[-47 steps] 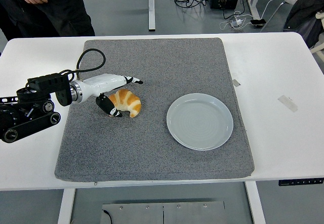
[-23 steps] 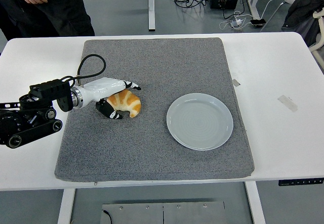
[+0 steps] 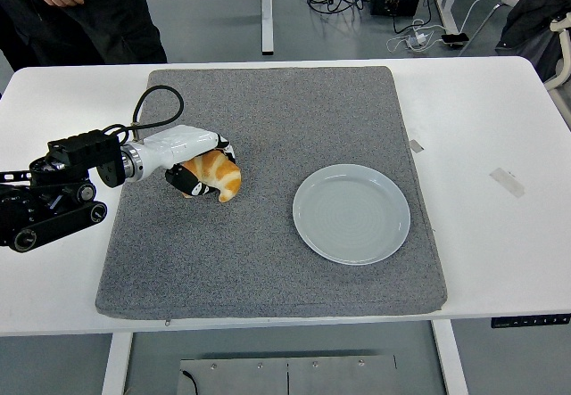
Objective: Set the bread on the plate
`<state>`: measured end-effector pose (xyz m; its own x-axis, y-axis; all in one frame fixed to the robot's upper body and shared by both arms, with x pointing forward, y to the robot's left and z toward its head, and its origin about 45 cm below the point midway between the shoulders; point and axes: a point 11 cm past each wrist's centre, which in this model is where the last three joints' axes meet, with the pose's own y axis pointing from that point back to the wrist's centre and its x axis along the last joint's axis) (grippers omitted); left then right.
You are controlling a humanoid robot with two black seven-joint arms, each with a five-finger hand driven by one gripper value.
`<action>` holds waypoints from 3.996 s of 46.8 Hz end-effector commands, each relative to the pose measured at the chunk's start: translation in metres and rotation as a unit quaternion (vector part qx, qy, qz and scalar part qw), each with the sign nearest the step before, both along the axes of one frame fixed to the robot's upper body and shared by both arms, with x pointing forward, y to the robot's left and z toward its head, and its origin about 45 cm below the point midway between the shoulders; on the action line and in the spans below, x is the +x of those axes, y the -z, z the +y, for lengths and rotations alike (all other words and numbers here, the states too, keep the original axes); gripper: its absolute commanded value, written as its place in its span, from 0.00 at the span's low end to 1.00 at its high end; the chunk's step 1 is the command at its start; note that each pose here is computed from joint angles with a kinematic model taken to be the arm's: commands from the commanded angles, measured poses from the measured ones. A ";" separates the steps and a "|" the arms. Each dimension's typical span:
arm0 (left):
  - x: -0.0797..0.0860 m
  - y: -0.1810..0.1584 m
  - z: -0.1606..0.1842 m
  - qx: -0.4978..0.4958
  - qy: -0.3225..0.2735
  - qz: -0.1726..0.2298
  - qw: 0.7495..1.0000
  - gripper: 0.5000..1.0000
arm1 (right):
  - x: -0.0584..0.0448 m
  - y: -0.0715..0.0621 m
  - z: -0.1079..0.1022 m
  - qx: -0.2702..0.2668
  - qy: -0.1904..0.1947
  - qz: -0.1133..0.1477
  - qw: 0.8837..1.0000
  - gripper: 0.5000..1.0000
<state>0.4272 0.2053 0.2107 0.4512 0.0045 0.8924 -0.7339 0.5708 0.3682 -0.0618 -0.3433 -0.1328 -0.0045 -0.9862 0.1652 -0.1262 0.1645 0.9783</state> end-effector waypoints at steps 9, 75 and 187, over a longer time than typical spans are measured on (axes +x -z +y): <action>0.016 -0.033 -0.002 -0.003 0.003 -0.033 0.999 0.00 | 0.000 0.000 0.000 0.000 0.000 0.000 1.000 1.00; 0.002 -0.069 -0.184 -0.040 0.164 -0.069 0.983 0.00 | 0.000 0.000 0.000 0.000 0.000 0.000 1.000 1.00; -0.025 0.004 -0.186 0.001 0.197 -0.010 0.980 0.91 | 0.000 0.000 0.000 0.000 0.000 0.000 1.000 1.00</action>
<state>0.4021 0.0214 0.2036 0.3964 -0.1797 0.9003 -0.4653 0.8060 0.3658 -0.0617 -0.3433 -0.1328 -0.0045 -0.9862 0.1652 -0.1262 0.1645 0.9783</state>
